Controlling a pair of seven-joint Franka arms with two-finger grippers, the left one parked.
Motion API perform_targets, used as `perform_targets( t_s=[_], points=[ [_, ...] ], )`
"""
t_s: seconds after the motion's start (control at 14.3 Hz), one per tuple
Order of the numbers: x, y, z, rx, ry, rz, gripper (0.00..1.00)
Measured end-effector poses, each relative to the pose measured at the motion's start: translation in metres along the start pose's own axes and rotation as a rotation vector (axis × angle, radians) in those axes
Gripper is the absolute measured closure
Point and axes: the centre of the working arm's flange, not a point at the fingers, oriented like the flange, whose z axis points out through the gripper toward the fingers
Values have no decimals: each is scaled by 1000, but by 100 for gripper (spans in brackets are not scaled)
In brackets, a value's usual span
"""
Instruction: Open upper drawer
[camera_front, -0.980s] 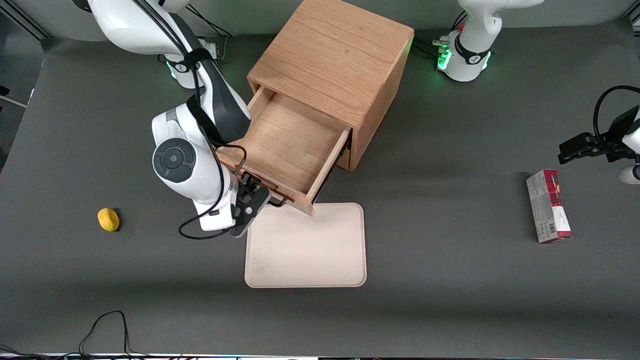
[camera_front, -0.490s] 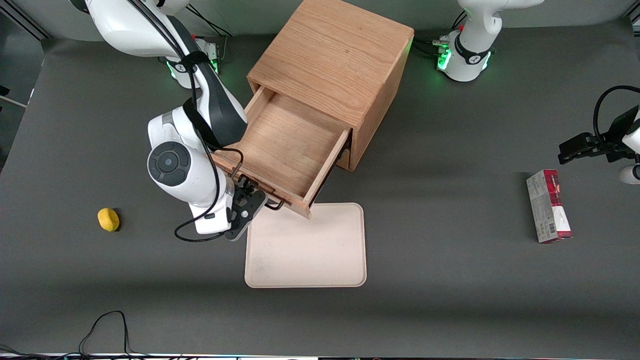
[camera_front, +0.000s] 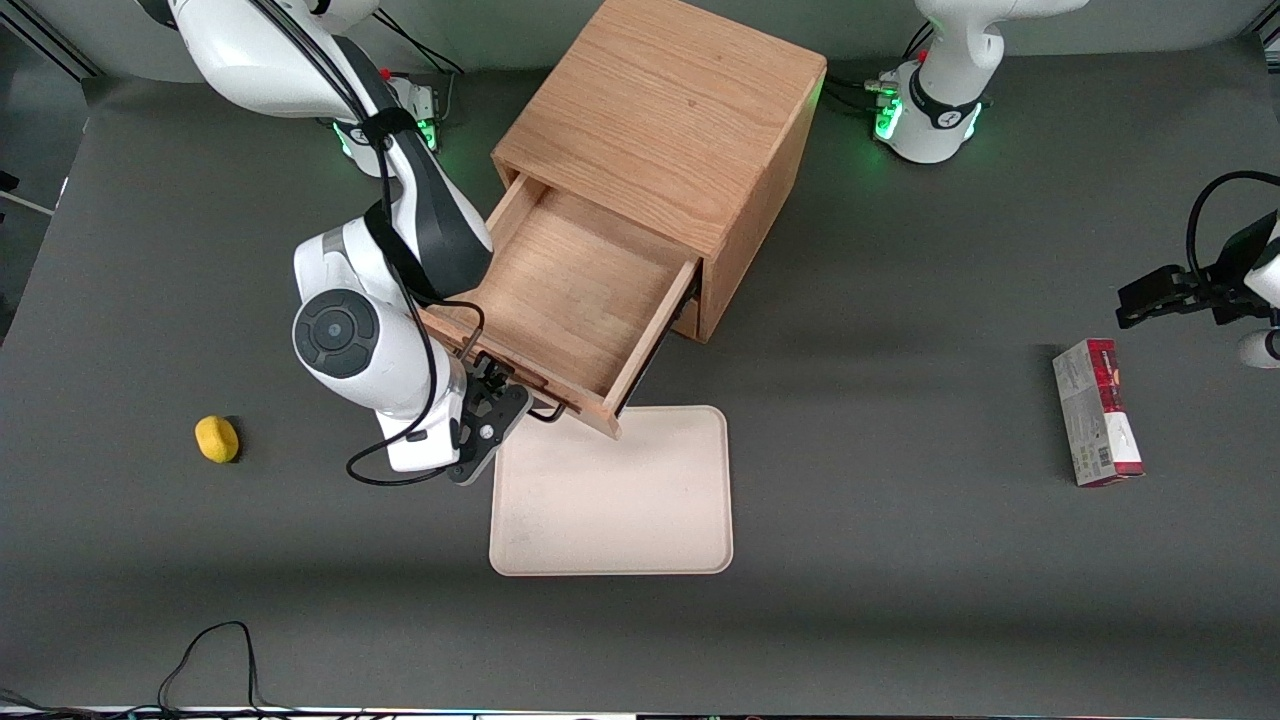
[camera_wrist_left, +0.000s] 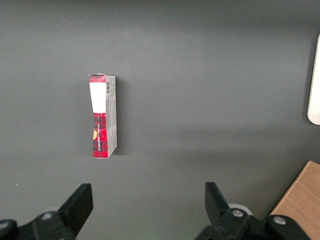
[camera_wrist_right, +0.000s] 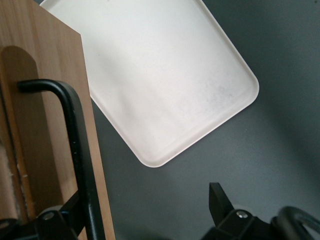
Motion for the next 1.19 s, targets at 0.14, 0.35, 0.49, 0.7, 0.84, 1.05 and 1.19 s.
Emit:
perform_targets(
  t_s=[0.14, 0.35, 0.49, 0.7, 0.84, 1.05, 1.19],
  points=[
    [2, 0, -12, -1, 3, -3, 0],
    [5, 0, -56, -10, 22, -8, 0],
    [3, -2, -83, -12, 29, -11, 0],
    [-3, -6, -117, -24, 50, 4, 0],
    [-14, -8, -143, -29, 64, 100, 0],
    [-46, -4, -177, -56, 13, 326, 0],
    [-69, 8, -193, -83, -12, 470, 0]
  ],
)
